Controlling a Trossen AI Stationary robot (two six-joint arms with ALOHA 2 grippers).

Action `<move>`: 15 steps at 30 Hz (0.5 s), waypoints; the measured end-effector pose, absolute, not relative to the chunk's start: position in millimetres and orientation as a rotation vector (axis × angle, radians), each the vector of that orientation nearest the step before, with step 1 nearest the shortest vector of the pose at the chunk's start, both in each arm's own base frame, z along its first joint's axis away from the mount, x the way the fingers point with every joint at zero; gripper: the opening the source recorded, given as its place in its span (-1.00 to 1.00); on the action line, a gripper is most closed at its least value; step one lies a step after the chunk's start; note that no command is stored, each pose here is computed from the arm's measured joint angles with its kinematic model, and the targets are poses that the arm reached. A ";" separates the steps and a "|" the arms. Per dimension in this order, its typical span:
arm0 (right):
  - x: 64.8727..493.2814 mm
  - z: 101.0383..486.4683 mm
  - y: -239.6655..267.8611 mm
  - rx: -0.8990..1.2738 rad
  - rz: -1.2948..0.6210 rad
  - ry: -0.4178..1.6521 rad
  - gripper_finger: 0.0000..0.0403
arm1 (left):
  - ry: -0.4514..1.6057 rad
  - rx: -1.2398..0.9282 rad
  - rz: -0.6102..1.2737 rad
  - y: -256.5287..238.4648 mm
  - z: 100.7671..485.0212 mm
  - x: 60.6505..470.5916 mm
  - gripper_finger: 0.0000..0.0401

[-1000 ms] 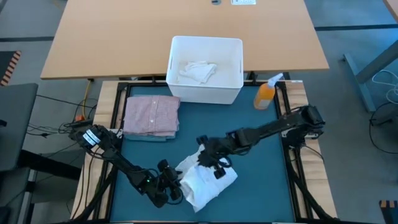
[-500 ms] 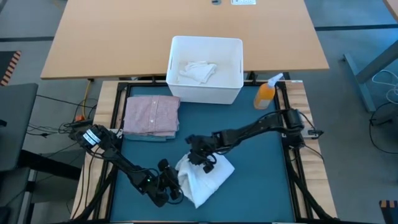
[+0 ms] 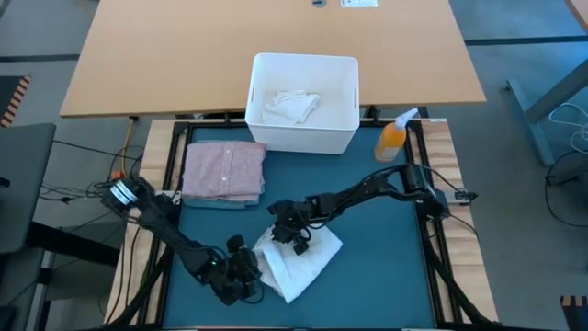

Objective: Fold Laundry from Bin
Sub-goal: Fold the white shirt

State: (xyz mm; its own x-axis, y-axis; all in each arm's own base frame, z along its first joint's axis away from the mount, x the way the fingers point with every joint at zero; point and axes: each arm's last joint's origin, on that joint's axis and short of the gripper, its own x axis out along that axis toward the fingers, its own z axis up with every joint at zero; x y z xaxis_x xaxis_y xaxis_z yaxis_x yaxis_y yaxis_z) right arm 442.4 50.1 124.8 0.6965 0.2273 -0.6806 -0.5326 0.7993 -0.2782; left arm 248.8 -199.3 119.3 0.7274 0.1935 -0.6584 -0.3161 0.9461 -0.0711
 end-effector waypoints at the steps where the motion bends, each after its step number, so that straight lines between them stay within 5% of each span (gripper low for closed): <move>1: 443.1 122.9 49.7 -0.482 0.448 0.673 -0.82 | 0.735 -0.189 0.260 -199.2 125.7 244.1 -0.35; 8: 444.1 119.0 50.6 -0.482 0.451 0.669 -0.82 | 0.771 -0.243 0.211 -197.6 176.7 204.1 -0.35; 15: 443.7 119.1 50.7 -0.483 0.450 0.671 -0.80 | 0.281 -0.098 0.352 -200.0 227.5 193.3 -0.35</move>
